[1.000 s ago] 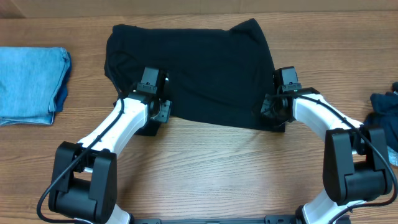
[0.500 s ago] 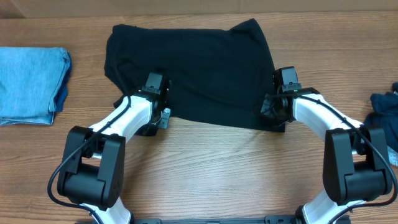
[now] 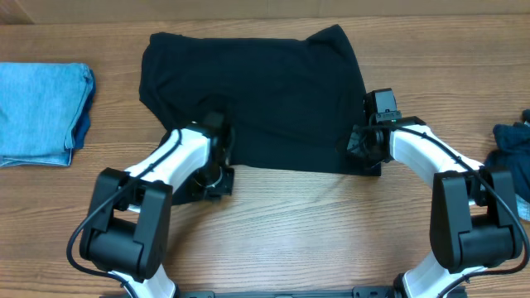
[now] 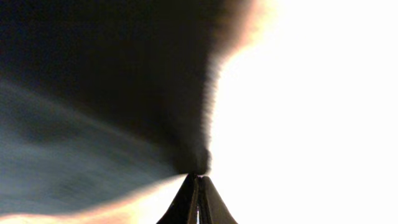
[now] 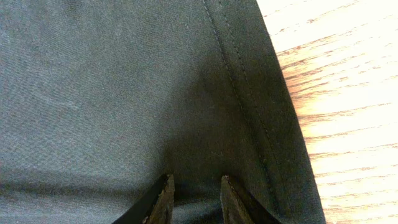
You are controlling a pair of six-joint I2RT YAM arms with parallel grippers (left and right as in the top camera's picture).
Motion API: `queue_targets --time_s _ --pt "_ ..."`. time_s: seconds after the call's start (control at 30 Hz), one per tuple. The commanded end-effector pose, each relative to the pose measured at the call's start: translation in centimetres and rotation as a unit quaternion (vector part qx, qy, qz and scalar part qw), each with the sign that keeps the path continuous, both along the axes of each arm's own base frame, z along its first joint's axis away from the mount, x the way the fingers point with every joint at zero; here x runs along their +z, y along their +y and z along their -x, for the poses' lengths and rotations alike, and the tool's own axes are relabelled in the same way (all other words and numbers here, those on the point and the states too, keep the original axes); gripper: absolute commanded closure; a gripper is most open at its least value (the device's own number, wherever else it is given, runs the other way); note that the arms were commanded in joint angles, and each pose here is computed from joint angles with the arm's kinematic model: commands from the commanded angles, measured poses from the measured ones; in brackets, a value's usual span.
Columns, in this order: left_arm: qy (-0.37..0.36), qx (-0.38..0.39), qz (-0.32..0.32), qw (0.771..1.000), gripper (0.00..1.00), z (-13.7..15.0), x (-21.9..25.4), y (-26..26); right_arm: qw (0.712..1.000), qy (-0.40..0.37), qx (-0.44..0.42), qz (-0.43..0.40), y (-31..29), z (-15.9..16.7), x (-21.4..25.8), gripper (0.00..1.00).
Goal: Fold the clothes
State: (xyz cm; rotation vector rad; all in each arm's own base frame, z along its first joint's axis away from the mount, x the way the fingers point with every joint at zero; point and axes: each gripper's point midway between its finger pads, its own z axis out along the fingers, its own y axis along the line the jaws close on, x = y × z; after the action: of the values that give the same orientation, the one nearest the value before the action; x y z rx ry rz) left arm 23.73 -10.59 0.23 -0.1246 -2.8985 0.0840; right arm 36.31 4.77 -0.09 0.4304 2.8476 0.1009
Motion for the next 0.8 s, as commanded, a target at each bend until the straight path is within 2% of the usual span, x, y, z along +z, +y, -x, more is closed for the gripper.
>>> queue_targets --time_s 0.0,0.13,0.23,0.43,0.6,0.77 --pt "0.066 0.014 0.022 0.998 0.96 3.7 0.5 -3.0 0.998 0.059 -0.012 0.027 -1.4 2.9 -3.1 0.7" --pt "0.093 0.002 0.011 0.996 0.96 6.1 1.0 -4.7 0.998 0.06 -0.012 0.027 -1.4 3.0 -3.1 0.7" --pt "0.057 -0.024 0.007 0.998 0.96 5.8 1.5 -5.7 0.998 0.06 -0.012 0.027 -1.4 3.0 -3.1 0.7" --pt "-0.106 -0.023 -0.029 0.994 0.96 0.9 6.3 -4.2 0.998 0.058 -0.011 0.026 -1.4 2.9 -3.1 0.7" --pt "-0.251 -0.001 -0.111 0.962 0.87 -4.3 10.3 0.7 0.998 0.057 -0.009 0.013 -0.9 2.8 -3.1 0.7" --pt "-0.298 -0.05 -0.104 0.947 0.82 -8.4 9.6 1.5 0.998 0.054 -0.009 0.013 -0.9 2.6 -3.0 0.7"
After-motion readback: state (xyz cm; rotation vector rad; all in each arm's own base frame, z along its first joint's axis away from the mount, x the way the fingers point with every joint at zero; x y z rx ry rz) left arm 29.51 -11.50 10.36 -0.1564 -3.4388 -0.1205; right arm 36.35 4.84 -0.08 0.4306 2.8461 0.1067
